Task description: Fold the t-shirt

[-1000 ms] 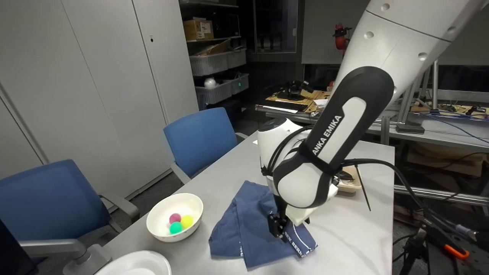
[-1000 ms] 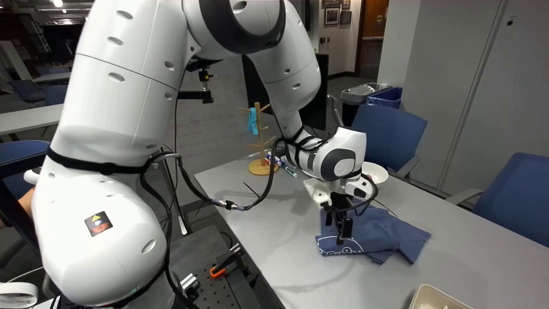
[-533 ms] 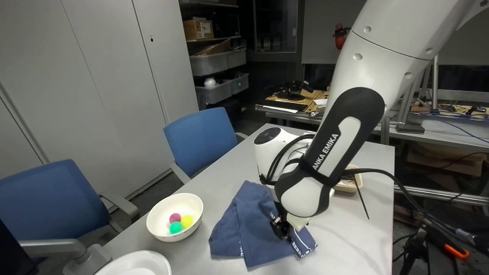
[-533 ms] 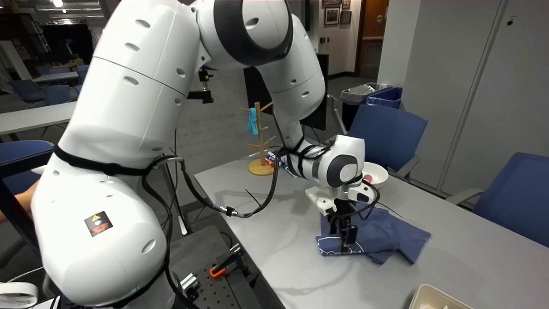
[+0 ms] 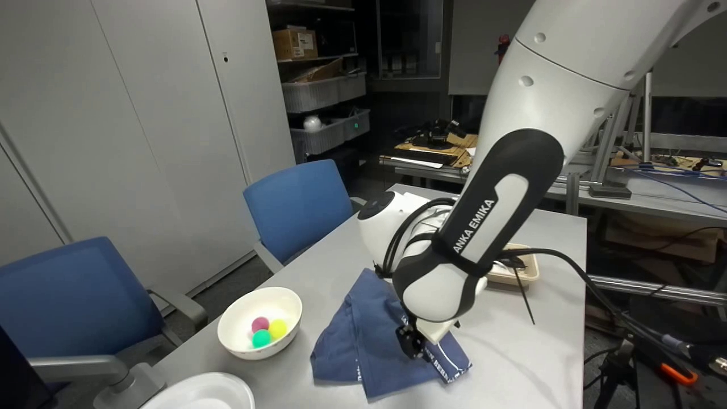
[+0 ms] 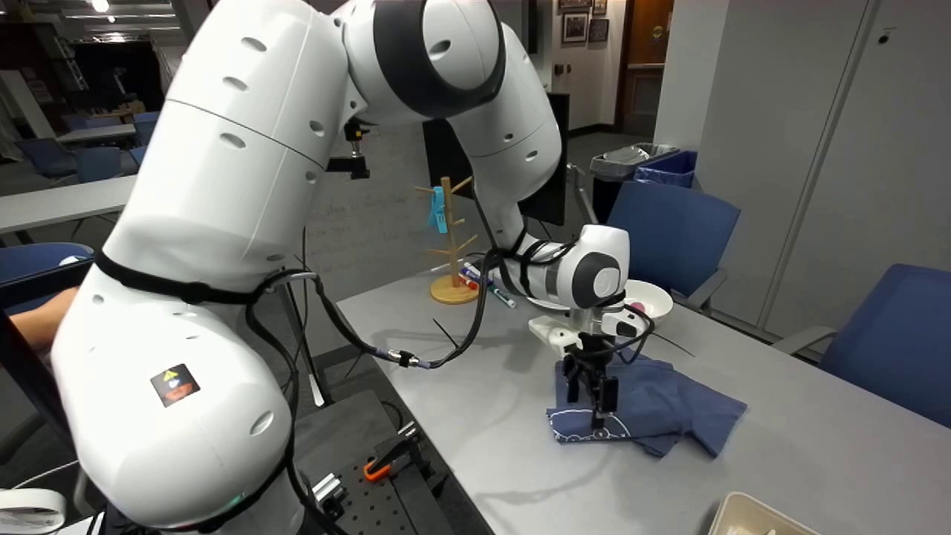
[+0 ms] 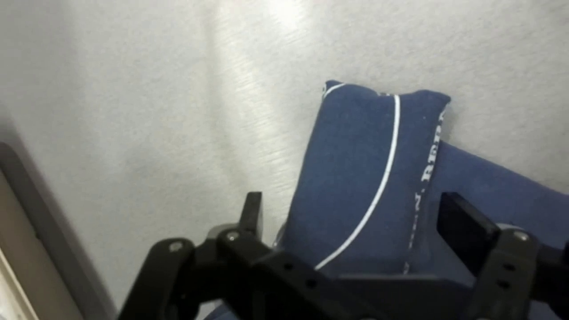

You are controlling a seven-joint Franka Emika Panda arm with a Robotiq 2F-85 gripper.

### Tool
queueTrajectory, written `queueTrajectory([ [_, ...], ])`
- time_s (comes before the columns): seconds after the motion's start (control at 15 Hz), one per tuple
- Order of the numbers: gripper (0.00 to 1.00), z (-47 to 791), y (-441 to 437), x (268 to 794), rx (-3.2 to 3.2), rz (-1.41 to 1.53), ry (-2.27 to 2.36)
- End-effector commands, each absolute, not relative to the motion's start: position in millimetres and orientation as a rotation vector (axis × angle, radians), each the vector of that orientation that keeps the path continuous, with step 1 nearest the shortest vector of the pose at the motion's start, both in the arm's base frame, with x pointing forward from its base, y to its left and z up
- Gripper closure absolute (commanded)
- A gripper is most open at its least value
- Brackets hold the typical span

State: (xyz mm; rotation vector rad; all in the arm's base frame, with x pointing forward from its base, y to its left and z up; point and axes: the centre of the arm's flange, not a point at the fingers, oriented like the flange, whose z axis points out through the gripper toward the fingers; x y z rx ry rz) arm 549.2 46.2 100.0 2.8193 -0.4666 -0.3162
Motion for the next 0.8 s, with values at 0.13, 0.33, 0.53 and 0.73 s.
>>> queueTrajectory([
  [0.13, 0.0, 99, 70, 565, 2.746, -0.378, -0.443],
  [0.33, 0.0, 89, 79, 568, 2.716, -0.413, -0.4],
  [0.53, 0.09, 75, 81, 570, 2.683, -0.44, -0.365],
  [0.73, 0.26, 67, 83, 572, 2.647, -0.454, -0.336],
])
